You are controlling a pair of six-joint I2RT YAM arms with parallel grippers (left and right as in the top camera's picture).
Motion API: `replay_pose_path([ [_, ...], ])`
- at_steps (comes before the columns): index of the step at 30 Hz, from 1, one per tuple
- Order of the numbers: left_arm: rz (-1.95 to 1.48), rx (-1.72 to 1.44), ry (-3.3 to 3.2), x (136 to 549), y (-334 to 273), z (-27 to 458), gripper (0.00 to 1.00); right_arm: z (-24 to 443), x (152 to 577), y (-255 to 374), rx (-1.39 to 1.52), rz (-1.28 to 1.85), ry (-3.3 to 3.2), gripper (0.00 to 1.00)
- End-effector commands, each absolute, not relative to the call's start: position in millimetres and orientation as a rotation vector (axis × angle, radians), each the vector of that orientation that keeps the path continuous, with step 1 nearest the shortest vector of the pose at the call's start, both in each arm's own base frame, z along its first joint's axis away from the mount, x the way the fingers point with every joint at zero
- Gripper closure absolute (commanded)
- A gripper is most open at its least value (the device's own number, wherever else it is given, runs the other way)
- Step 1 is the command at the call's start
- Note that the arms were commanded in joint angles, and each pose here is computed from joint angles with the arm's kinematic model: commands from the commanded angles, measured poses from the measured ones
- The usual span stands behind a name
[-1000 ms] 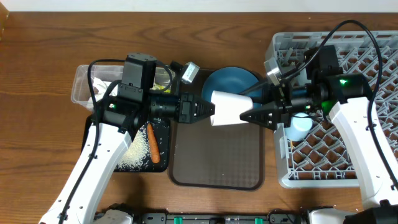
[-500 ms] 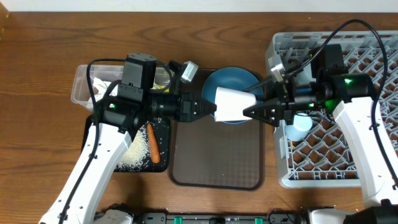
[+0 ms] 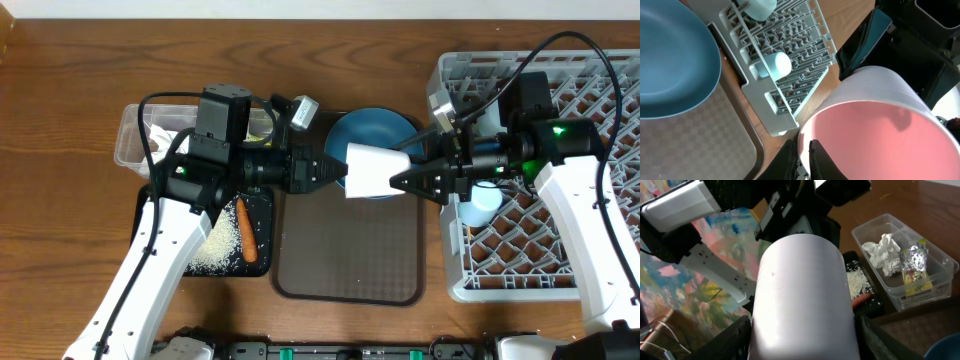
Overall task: Sort waste into correct bins and load items into the dishwasher rack
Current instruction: 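Carry the pink cup right and lower it upside down into the rack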
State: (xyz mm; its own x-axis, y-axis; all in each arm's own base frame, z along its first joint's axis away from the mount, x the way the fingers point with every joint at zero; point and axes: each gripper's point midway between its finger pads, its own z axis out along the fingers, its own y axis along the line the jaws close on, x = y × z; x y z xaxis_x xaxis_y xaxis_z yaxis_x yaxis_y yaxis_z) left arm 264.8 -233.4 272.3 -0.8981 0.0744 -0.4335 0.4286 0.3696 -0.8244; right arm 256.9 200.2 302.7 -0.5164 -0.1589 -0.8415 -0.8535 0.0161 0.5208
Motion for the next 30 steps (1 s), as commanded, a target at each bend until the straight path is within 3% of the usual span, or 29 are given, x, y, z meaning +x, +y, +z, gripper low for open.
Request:
replay_pose_path([
  [1,-1.520,0.454,2.308,266.9,-233.2,269.1,0.85,307.8,255.1,201.1,-1.048,1.534,1.724,0.54],
  [11,-1.395,0.397,2.343,279.7,-226.3,258.3,0.83,289.1,268.2,186.6,-0.959,1.452,1.906,0.56],
  [22,-1.212,0.309,2.392,296.8,-212.9,242.8,0.83,269.4,311.4,121.9,-0.543,1.217,2.254,0.61],
  [23,-1.200,0.303,2.396,297.5,-211.9,241.6,0.75,268.3,316.8,112.8,-0.484,1.165,2.297,0.62],
  [27,-1.143,0.267,2.432,299.2,-205.9,233.7,0.66,271.6,332.2,85.0,-0.293,0.997,2.398,0.63],
  [28,-1.125,0.256,2.443,299.7,-204.0,231.4,0.56,272.9,335.9,76.9,-0.234,0.942,2.427,0.63],
  [30,-1.106,0.242,2.462,299.0,-201.5,227.9,0.44,274.1,340.7,61.0,-0.139,0.818,2.478,0.63],
])
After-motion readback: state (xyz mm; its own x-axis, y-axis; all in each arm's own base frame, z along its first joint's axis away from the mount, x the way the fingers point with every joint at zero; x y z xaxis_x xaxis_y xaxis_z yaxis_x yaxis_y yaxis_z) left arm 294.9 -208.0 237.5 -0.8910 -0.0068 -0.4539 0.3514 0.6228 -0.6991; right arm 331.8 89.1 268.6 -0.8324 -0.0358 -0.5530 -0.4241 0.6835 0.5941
